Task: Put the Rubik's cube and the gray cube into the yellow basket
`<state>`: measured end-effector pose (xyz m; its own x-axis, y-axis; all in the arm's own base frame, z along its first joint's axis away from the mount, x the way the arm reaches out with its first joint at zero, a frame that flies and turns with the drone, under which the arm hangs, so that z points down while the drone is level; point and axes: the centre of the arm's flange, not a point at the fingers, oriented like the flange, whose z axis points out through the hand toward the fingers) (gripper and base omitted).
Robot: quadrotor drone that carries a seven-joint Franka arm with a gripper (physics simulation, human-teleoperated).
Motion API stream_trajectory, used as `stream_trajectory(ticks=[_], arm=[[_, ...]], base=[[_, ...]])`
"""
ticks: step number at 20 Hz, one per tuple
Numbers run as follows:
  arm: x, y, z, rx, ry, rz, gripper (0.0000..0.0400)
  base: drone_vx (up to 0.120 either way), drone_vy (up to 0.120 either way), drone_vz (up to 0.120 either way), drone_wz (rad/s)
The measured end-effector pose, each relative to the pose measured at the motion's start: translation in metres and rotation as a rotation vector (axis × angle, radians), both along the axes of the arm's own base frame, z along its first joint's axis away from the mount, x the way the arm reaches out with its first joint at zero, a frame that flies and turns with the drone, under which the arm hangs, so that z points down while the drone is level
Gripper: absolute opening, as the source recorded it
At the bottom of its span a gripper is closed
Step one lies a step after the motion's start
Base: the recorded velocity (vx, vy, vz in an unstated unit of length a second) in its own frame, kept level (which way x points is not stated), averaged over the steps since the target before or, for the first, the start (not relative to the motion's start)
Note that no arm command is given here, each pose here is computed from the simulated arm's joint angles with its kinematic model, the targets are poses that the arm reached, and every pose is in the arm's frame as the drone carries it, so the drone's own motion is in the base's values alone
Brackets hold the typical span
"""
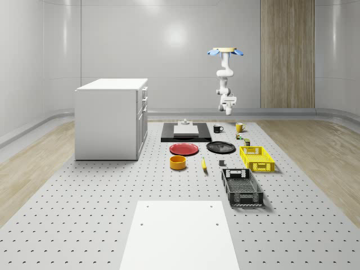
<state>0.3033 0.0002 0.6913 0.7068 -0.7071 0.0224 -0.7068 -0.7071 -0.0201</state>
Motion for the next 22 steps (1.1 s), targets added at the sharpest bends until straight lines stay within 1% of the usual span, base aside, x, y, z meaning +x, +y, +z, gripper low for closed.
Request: stream_trajectory(ticks=[12, 22], arm=[[-0.0009, 0.0011, 0.0000, -0.011, -0.0091, 0.000, 0.0400], [-0.0016, 0.0064, -0.0002, -0.064, -0.0167, -0.001, 0.0400]], base=[[0.120, 0.120, 0.000, 0.000], [0.120, 0.004, 0.000, 0.000]])
